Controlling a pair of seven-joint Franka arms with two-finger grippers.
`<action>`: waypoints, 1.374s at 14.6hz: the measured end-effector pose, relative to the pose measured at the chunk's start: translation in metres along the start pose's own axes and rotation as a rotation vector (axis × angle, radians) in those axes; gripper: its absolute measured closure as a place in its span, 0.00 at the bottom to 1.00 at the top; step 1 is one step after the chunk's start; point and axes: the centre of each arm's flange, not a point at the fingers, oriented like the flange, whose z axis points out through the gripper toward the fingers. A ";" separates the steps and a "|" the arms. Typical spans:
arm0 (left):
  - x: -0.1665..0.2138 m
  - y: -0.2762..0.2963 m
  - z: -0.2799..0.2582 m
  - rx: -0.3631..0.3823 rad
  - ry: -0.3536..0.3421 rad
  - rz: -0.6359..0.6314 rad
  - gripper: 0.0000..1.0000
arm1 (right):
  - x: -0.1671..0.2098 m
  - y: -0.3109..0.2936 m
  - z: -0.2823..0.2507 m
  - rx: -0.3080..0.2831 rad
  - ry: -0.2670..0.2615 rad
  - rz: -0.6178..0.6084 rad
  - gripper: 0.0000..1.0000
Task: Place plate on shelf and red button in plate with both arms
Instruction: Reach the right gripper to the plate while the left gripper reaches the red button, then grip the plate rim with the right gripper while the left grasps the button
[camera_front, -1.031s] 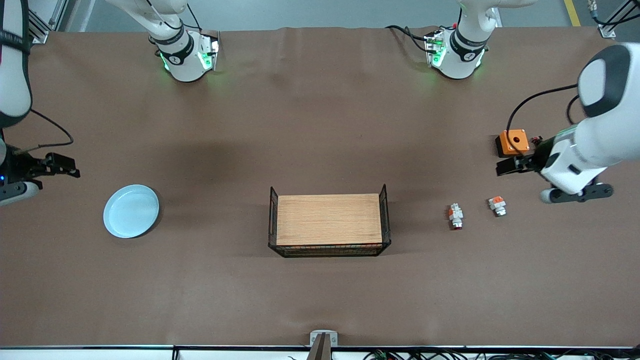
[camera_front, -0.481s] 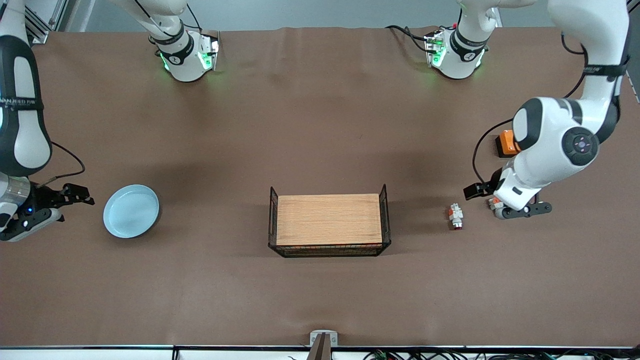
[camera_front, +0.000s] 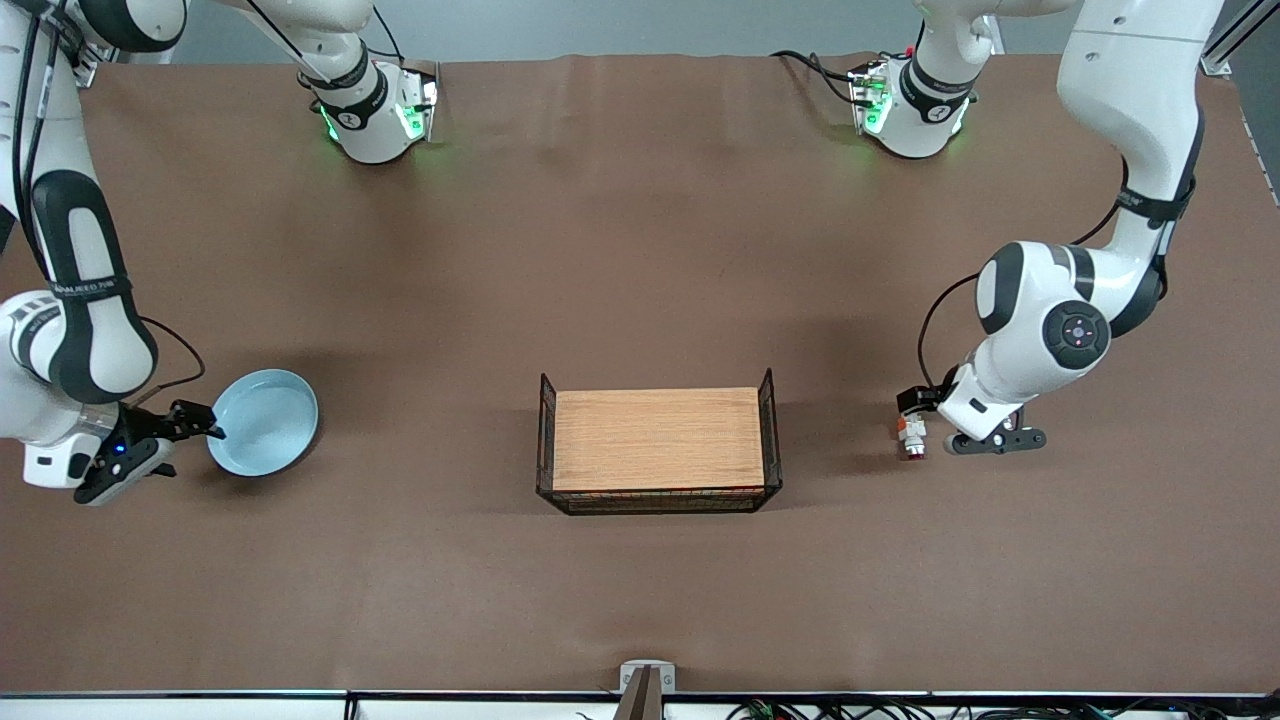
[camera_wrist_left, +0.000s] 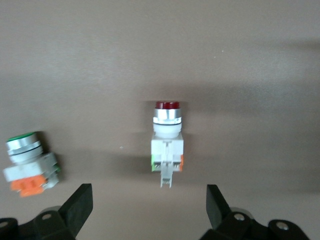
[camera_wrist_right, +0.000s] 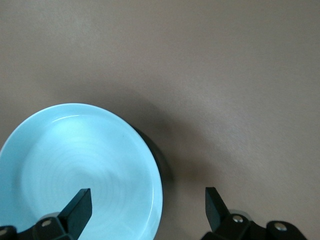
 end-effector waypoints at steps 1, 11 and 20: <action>0.000 0.002 0.008 0.001 -0.006 0.006 0.00 | -0.001 0.001 0.007 0.005 0.005 -0.004 0.00; 0.019 0.008 0.049 -0.008 0.009 0.012 0.00 | -0.010 0.000 0.037 -0.013 0.007 -0.004 0.12; 0.019 0.008 0.056 -0.007 0.000 0.011 0.33 | -0.010 0.002 0.037 -0.017 0.011 -0.002 0.79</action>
